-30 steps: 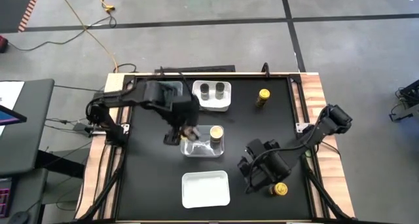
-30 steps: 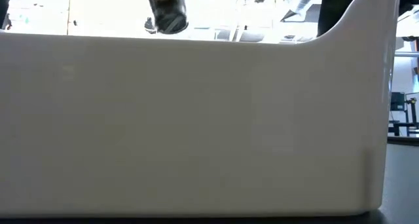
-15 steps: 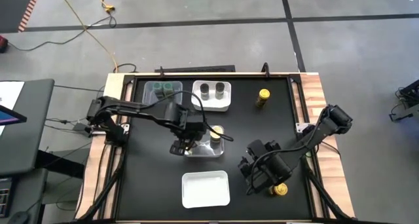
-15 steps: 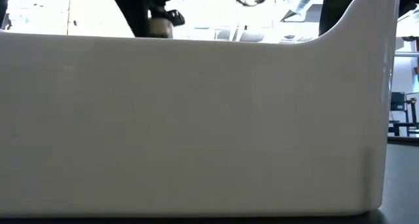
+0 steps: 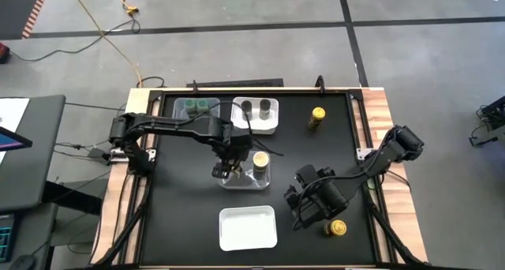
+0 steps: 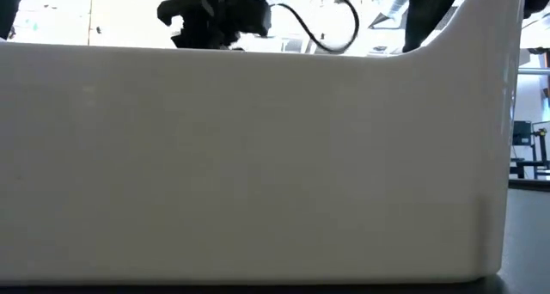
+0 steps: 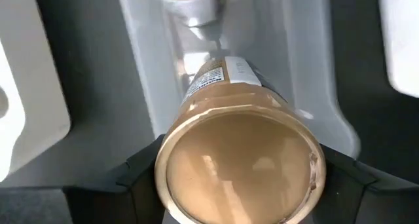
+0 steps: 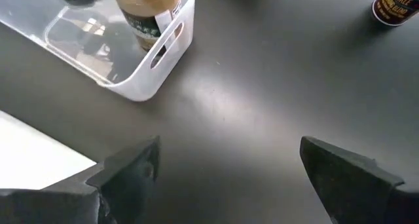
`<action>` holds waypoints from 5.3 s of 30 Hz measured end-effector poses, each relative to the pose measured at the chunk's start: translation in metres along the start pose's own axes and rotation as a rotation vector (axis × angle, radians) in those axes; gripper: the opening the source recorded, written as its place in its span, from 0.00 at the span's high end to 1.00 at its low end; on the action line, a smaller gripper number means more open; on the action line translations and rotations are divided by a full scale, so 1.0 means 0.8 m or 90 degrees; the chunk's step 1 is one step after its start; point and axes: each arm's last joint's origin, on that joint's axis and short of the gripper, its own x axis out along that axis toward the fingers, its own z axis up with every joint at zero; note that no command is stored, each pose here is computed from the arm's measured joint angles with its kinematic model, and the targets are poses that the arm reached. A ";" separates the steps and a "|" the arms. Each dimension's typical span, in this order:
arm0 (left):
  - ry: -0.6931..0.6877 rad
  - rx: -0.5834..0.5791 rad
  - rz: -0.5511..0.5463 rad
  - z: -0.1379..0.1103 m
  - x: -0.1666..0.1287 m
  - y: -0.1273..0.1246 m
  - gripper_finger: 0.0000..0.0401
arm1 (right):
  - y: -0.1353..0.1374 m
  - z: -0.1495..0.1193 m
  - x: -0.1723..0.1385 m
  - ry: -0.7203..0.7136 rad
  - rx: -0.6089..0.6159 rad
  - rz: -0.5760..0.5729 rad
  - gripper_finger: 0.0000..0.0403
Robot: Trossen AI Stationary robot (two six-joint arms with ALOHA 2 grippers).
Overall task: Sort spices by type
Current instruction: Put the brown seasoning bottle into the center transparent bin, then put the top yellow seasoning bottle into the bottom white bin
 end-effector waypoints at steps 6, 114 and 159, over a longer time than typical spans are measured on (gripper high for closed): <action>0.048 0.011 -0.004 0.003 0.030 0.009 0.33 | 0.000 0.006 0.004 0.000 0.008 -0.007 0.02; -0.681 -0.194 0.161 -0.312 -0.092 -0.063 0.17 | -0.020 0.159 0.043 -0.034 0.213 -0.071 0.09; -0.688 -0.369 0.204 -0.327 -0.072 -0.061 0.17 | -0.272 0.244 0.215 0.180 0.367 -0.217 0.10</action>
